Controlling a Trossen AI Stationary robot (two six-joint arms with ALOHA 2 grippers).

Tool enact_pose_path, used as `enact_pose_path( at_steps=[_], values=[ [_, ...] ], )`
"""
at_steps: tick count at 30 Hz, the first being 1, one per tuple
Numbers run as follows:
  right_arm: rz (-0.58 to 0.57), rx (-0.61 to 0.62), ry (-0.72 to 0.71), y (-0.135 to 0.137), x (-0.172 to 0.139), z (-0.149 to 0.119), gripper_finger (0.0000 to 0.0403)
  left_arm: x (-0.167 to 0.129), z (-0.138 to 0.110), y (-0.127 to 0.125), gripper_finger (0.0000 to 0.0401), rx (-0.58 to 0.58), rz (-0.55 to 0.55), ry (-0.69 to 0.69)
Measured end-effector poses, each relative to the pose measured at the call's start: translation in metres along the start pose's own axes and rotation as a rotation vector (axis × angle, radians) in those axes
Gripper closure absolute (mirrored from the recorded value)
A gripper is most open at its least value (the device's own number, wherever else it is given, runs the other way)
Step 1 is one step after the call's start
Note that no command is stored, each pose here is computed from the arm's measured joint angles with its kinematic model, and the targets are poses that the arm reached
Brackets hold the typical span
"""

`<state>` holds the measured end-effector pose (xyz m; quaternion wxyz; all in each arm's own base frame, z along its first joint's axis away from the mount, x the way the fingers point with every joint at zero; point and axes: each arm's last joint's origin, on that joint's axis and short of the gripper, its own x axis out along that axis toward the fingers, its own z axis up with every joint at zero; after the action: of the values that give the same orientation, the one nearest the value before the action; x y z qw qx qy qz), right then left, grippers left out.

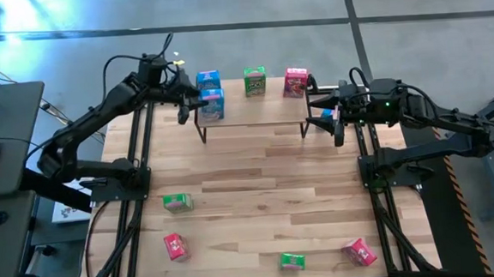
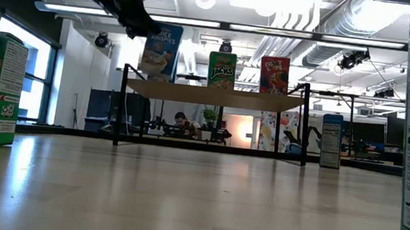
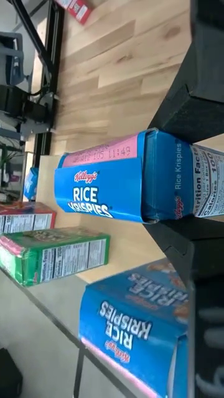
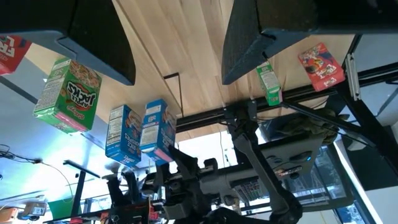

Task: Stack cereal on shelf
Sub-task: Put the bottom blue cereal box on the shelf aligned with the other blue cereal box

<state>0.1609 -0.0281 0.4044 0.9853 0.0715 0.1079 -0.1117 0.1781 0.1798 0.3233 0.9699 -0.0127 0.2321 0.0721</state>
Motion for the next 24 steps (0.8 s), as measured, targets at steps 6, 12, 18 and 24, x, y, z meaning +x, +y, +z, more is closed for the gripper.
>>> enact_pose_path(
  at_steps=[6,12,18,24],
  values=[
    [0.000,0.000,0.000,0.000,0.000,0.000,0.0171,0.003,-0.001,0.003,0.0245,0.015,0.016,0.011],
    [0.000,0.000,0.000,0.000,0.000,0.000,0.0171,0.003,-0.001,0.005,0.0245,0.039,0.074,0.025],
    [0.000,0.000,0.000,0.000,0.000,0.000,0.0171,0.007,-0.005,0.012,0.0245,0.027,0.079,0.039],
    [0.000,0.000,0.000,0.000,0.000,0.000,0.0171,0.012,-0.008,0.019,0.0245,0.020,0.078,0.040]
  ],
)
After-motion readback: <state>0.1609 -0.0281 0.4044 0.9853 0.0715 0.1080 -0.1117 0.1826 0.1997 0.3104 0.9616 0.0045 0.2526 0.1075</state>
